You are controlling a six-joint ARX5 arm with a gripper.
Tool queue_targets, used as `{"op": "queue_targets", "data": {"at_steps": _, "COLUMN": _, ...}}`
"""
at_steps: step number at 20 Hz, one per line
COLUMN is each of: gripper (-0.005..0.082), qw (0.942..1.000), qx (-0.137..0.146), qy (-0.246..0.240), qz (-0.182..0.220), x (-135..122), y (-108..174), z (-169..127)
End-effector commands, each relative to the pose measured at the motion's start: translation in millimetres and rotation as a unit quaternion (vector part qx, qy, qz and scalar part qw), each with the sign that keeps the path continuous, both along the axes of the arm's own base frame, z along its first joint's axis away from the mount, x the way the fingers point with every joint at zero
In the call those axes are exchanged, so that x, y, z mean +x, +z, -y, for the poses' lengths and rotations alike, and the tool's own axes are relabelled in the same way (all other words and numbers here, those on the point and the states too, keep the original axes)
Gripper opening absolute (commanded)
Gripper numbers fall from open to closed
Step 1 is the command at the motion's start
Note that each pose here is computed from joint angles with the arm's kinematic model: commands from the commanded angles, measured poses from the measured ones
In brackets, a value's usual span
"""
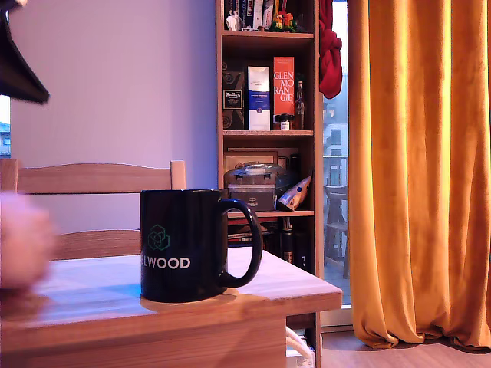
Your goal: Pick up the coffee capsules on the table and drop them inside the coffee cup
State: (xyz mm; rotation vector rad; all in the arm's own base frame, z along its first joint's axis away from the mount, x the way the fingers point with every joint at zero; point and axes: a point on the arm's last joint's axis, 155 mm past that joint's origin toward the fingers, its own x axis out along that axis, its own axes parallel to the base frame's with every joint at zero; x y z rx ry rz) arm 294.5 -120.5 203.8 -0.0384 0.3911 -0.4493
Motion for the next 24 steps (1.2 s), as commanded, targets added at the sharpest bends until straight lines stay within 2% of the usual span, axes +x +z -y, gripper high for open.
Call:
{"op": "queue_targets", "data": {"at_steps": 1, "gripper": -0.0019, "qw": 0.9997, "qx": -0.022, "qy": 0.01, "qz": 0.0, "x": -1, "y": 7, "z": -1}}
{"op": "queue_targets", "data": {"at_steps": 4, "gripper": -0.0019, "qw": 0.9992, "qx": -0.036, "qy": 0.017, "qz": -0.004, "x": -3, "y": 9, "z": -2}}
{"op": "queue_targets", "data": {"at_steps": 7, "gripper": -0.0019, "qw": 0.9992, "qx": -0.033, "qy": 0.021, "qz": -0.009, "x": -3, "y": 6, "z": -4}}
{"op": "queue_targets", "data": {"at_steps": 14, "gripper": -0.0019, "qw": 0.9955, "qx": 0.003, "qy": 0.069, "qz": -0.064, "x": -16, "y": -24, "z": -24}}
{"op": "queue_targets", "data": {"at_steps": 16, "gripper": -0.0019, "qw": 0.9921, "qx": -0.003, "qy": 0.11, "qz": -0.061, "x": -19, "y": -23, "z": -37}}
{"op": "queue_targets", "data": {"at_steps": 19, "gripper": -0.0019, "qw": 0.984, "qx": -0.022, "qy": 0.171, "qz": -0.045, "x": -28, "y": -26, "z": -57}}
{"op": "queue_targets", "data": {"at_steps": 22, "gripper": -0.0019, "qw": 0.9823, "qx": -0.033, "qy": 0.183, "qz": -0.025, "x": -39, "y": -33, "z": -64}}
{"op": "queue_targets", "data": {"at_steps": 24, "gripper": -0.0019, "qw": 0.9827, "qx": -0.031, "qy": 0.18, "qz": -0.029, "x": -44, "y": -46, "z": -65}}
